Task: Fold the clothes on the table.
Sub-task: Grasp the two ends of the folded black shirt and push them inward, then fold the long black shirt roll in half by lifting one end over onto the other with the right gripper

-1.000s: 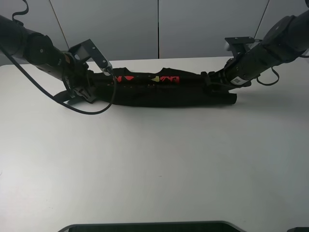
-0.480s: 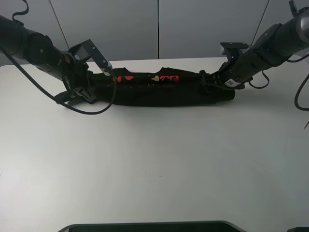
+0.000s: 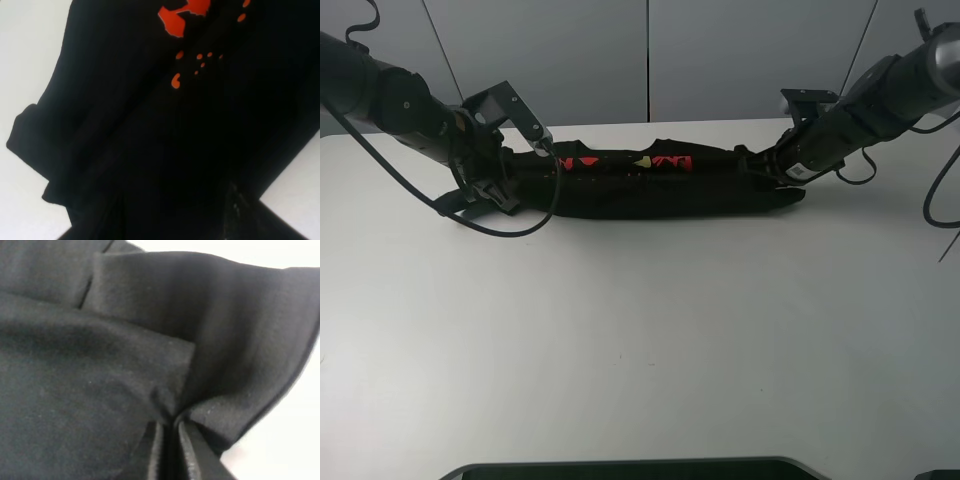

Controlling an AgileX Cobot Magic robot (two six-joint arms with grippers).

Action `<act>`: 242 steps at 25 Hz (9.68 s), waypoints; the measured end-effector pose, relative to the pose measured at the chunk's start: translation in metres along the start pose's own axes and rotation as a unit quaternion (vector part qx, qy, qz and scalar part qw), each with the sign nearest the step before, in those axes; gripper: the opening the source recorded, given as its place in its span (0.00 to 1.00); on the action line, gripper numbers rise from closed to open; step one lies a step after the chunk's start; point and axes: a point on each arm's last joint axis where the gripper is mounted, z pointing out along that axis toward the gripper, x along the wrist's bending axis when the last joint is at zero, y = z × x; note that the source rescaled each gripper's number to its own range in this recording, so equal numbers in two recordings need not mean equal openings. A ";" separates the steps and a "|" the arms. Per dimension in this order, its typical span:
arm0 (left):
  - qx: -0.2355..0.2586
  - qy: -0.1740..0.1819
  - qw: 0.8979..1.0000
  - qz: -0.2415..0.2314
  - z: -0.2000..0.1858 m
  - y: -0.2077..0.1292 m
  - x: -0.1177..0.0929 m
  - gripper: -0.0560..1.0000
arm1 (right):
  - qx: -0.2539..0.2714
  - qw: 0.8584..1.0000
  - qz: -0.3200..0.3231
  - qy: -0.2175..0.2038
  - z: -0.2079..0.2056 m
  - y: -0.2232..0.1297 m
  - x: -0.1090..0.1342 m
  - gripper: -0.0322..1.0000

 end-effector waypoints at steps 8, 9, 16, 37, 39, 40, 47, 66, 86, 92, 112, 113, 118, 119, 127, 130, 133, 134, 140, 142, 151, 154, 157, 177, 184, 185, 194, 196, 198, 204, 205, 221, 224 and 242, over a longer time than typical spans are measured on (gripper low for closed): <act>0.000 0.000 1.000 0.000 0.000 0.000 0.000 0.60 | 0.011 0.999 0.028 -0.017 0.000 0.000 0.000 0.05; 0.000 0.000 1.000 0.000 0.000 0.000 0.000 0.60 | 0.012 0.999 0.031 -0.020 0.000 0.000 0.000 0.05; 0.000 0.000 1.000 0.000 0.000 0.000 0.000 0.60 | 0.020 0.998 0.033 -0.045 -0.002 -0.001 0.001 0.05; -0.115 0.085 0.990 -0.006 -0.097 0.036 0.030 0.60 | 0.061 0.977 0.046 -0.200 -0.139 -0.007 -0.054 0.05; -0.116 0.086 0.989 -0.006 -0.099 0.037 0.030 0.60 | 0.041 0.982 0.025 -0.184 -0.147 -0.001 -0.036 0.05; -0.116 0.086 0.989 -0.006 -0.099 0.037 0.030 0.60 | 0.034 0.984 0.013 -0.175 -0.150 0.001 -0.026 0.05; -0.116 0.086 0.989 -0.006 -0.099 0.037 0.030 0.60 | 0.010 0.989 -0.091 -0.116 -0.134 0.008 0.058 0.05; -0.150 0.112 0.982 -0.004 -0.131 0.043 0.036 0.60 | -0.057 0.988 -0.147 -0.010 -0.088 0.050 0.179 0.05; -0.175 0.128 0.976 -0.010 -0.154 0.046 0.038 0.60 | -0.048 0.983 -0.167 0.059 -0.052 0.038 0.235 0.05; -0.177 0.125 0.976 -0.019 -0.154 0.046 0.038 0.60 | -0.051 0.979 -0.175 0.093 -0.053 0.032 0.254 0.05; -0.189 0.107 0.976 -0.009 -0.154 0.057 0.024 0.60 | -0.066 0.972 -0.202 0.097 -0.041 0.023 0.271 0.05; -0.186 0.108 0.976 -0.011 -0.153 0.055 0.025 0.60 | -0.064 0.972 -0.205 0.092 -0.041 0.023 0.271 0.05; -0.156 0.099 0.983 0.003 -0.135 0.050 0.025 0.52 | -0.053 0.973 -0.219 0.048 -0.046 0.028 0.258 0.05; -0.144 0.098 0.985 0.016 -0.130 0.048 0.024 0.45 | -0.049 0.974 -0.219 0.036 -0.046 0.028 0.254 0.05; -0.079 0.099 0.991 0.035 -0.108 0.026 0.038 0.05 | -0.044 0.973 -0.228 -0.005 -0.047 0.030 0.244 0.05; -0.050 0.096 0.994 0.016 -0.091 0.010 0.049 0.05 | -0.044 0.972 -0.230 -0.010 -0.047 0.031 0.244 0.05; -0.028 0.084 0.996 0.005 -0.065 -0.002 0.052 0.05 | -0.044 0.972 -0.231 -0.011 -0.047 0.031 0.243 0.05; -0.025 0.077 0.997 0.004 -0.053 -0.005 0.050 0.05 | -0.045 0.972 -0.231 -0.012 -0.047 0.031 0.243 0.05; -0.020 0.045 0.999 0.007 0.013 -0.021 0.030 0.05 | -0.039 0.971 -0.233 -0.017 -0.047 0.030 0.242 0.05; -0.013 0.034 0.999 0.008 0.029 -0.028 0.023 0.05 | -0.036 0.970 -0.237 -0.026 -0.047 0.030 0.241 0.05; -0.023 0.036 0.999 -0.016 0.035 -0.028 0.022 0.05 | -0.010 0.946 -0.253 -0.204 -0.054 0.037 0.201 0.05; -0.048 0.055 0.997 -0.015 0.013 -0.015 0.030 0.05 | 0.007 0.925 -0.257 -0.278 -0.061 0.045 0.175 0.05; -0.083 0.080 0.993 -0.012 -0.015 0.001 0.038 0.05 | 0.019 0.919 -0.232 -0.320 -0.073 0.056 0.143 0.05; -0.165 0.146 0.975 -0.019 -0.101 0.031 0.058 0.05 | -0.066 0.938 -0.111 -0.323 -0.243 0.078 0.057 0.05; -0.173 0.155 0.973 -0.019 -0.115 0.033 0.060 0.05 | -0.066 0.973 -0.101 -0.196 -0.200 0.081 0.074 0.05; -0.174 0.156 0.972 -0.019 -0.116 0.033 0.060 0.05 | -0.062 0.976 -0.101 -0.183 -0.192 0.081 0.076 0.05; -0.177 0.158 0.971 -0.020 -0.120 0.033 0.061 0.05 | -0.020 0.986 -0.117 -0.117 -0.103 0.076 0.102 0.05; -0.177 0.158 0.971 -0.020 -0.120 0.033 0.061 0.05 | -0.007 0.988 -0.111 -0.109 -0.087 0.073 0.102 0.05; -0.177 0.158 0.971 -0.020 -0.120 0.033 0.061 0.05 | 0.004 0.988 -0.110 -0.108 -0.071 0.070 0.101 0.05; -0.177 0.158 0.971 -0.020 -0.120 0.033 0.061 0.05 | 0.013 0.992 -0.094 -0.082 -0.048 0.065 0.102 0.07; -0.177 0.158 0.971 -0.020 -0.120 0.033 0.061 0.05 | 0.015 0.993 -0.096 -0.070 -0.046 0.064 0.104 0.11; -0.156 0.148 0.976 -0.022 -0.118 0.030 0.059 0.05 | -0.046 0.981 -0.177 0.069 -0.090 0.076 0.137 0.64; -0.154 0.147 0.977 -0.022 -0.118 0.030 0.059 0.05 | -0.077 0.975 -0.203 0.042 -0.122 0.082 0.137 0.55; -0.186 0.166 0.968 -0.012 -0.176 0.040 0.051 0.05 | 0.061 0.994 -0.085 -0.036 -0.064 0.062 0.084 0.03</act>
